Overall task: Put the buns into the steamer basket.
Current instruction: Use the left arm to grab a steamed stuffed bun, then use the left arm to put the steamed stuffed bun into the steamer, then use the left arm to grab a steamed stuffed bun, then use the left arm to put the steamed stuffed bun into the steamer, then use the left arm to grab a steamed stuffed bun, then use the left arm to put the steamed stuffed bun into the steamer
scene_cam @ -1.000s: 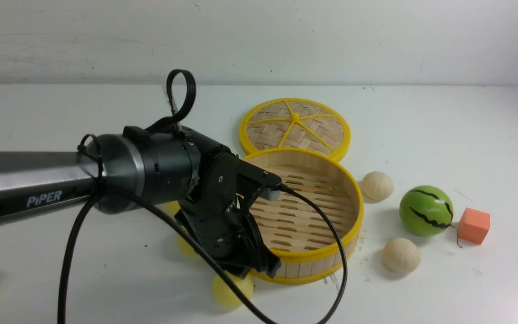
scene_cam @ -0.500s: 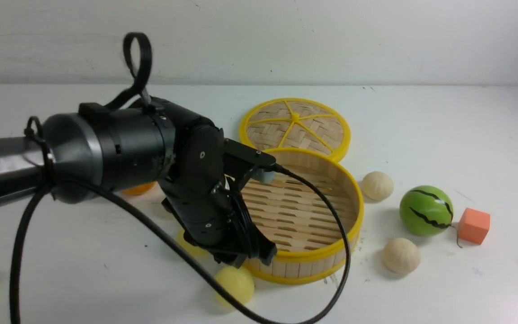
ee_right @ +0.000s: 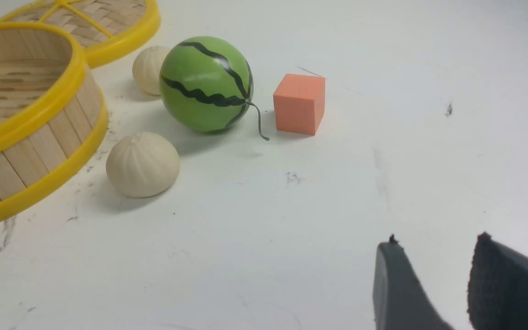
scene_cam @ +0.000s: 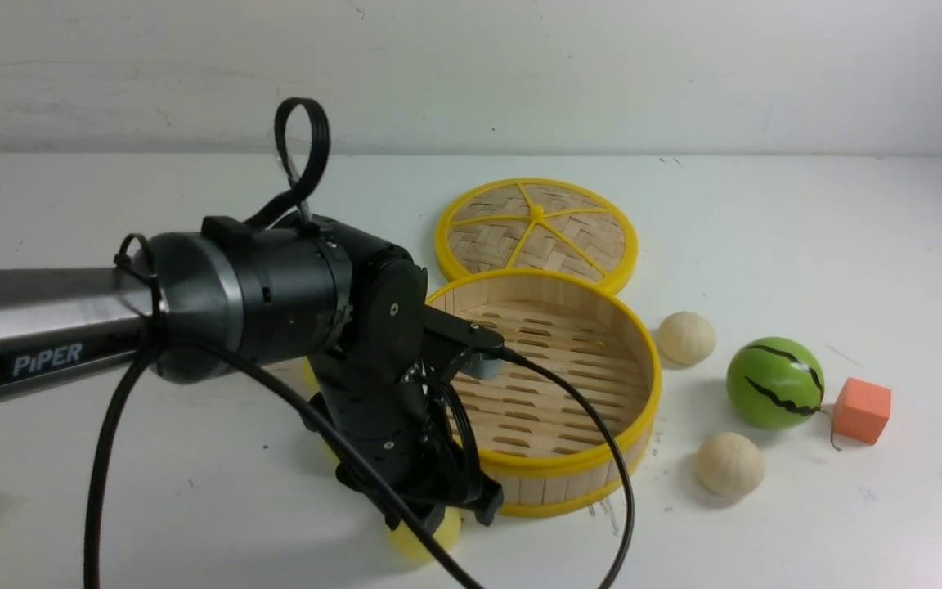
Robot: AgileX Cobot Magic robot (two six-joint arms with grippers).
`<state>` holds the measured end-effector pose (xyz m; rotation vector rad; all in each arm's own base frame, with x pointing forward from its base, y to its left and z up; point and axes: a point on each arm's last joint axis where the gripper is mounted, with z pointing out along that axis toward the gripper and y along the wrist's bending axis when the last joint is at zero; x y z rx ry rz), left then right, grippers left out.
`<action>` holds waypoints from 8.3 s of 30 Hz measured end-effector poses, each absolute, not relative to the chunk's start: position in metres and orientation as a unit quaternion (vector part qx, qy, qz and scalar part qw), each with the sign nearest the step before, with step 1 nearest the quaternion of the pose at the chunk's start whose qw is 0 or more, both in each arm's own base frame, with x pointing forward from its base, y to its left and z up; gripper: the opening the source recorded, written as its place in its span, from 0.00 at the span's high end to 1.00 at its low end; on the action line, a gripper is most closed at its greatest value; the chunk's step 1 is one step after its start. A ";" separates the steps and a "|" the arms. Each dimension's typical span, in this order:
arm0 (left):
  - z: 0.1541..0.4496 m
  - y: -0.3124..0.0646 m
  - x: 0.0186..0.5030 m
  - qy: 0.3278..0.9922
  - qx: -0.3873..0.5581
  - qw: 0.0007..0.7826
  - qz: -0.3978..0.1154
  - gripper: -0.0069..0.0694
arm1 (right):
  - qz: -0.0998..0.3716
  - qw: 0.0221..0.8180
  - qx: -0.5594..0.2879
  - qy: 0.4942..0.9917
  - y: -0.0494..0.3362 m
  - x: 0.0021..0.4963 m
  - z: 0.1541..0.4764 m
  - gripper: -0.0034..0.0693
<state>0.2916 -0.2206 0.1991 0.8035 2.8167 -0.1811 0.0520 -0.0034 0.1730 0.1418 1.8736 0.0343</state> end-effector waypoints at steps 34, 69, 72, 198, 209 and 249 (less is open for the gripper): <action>0.191 -0.224 0.299 0.943 0.301 0.129 -0.056 0.64 | 0.015 0.590 0.061 0.805 -0.003 0.052 0.173 0.62; 0.311 -0.223 0.286 0.916 0.302 0.230 -0.129 0.93 | 0.015 0.590 0.061 0.805 -0.003 0.052 0.173 0.62; 0.307 -0.239 0.308 0.910 0.316 0.234 -0.129 0.93 | 0.015 0.590 0.061 0.805 -0.003 0.052 0.173 0.62; 0.234 -0.136 0.419 0.957 0.206 0.196 -0.051 0.74 | 0.015 0.590 0.061 0.805 -0.003 0.052 0.173 0.62; 0.225 -0.134 0.425 0.956 0.211 0.202 -0.035 0.62 | 0.015 0.590 0.061 0.805 -0.003 0.052 0.173 0.62; 0.282 -0.163 0.406 0.927 0.245 0.279 -0.046 0.93 | 0.015 0.590 0.061 0.805 -0.003 0.052 0.173 0.62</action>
